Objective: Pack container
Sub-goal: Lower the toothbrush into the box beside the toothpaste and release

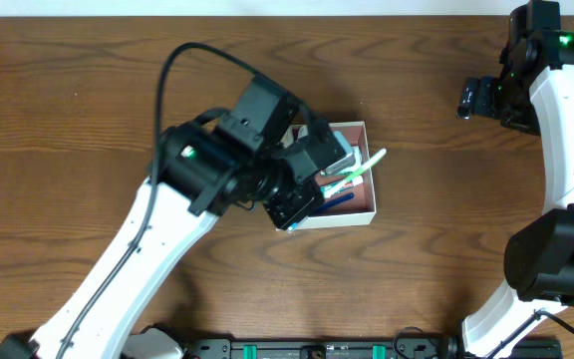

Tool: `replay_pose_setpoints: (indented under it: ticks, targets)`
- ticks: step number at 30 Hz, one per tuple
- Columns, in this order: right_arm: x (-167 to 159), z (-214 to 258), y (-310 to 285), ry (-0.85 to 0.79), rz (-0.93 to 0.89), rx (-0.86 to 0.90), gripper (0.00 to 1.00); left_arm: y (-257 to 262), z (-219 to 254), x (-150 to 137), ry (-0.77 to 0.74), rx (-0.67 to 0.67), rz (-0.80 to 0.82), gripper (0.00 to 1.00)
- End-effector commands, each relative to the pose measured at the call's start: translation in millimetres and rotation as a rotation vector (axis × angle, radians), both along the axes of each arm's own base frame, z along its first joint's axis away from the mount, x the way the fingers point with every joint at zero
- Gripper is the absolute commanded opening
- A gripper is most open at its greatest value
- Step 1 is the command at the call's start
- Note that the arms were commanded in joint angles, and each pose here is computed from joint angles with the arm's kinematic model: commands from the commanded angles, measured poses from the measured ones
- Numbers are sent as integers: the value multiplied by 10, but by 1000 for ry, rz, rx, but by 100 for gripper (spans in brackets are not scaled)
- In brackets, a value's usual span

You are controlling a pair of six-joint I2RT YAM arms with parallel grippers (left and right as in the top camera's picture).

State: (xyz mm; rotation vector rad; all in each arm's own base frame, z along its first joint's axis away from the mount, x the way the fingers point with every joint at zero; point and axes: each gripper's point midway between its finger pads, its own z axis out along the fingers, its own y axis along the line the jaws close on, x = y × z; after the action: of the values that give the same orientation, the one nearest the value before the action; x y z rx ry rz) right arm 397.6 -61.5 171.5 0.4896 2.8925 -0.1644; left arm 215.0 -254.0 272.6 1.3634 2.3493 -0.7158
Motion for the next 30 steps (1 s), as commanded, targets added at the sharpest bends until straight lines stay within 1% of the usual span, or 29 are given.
replay_pose_setpoints:
  ticks: [1, 5, 11, 20, 21, 26, 27, 30]
  targets:
    - [10, 104, -1, -27, 12, -11, 99, -127, -192, 67, 29, 10, -77, 11]
    - [9, 104, -1, -26, 12, -11, 99, -210, -468, 214, 56, 55, -98, 11]
    - [10, 104, -1, -27, 12, -11, 99, -178, -873, 487, 49, 182, -62, 11]
    - [10, 104, -1, -27, 12, -11, 99, 7, -1005, 667, 11, 281, -10, 12]
    - [10, 104, -1, -27, 12, -11, 99, 22, -1007, 680, 10, 284, -5, 17]
    - [10, 104, -1, -27, 12, -11, 99, 60, -1006, 714, 12, 283, 8, 63]
    - [10, 104, -1, -27, 12, -11, 99, 61, -1006, 714, 12, 283, 9, 66]
    - [11, 105, -1, -27, 12, -11, 99, 62, -1007, 714, 16, 283, 16, 71]
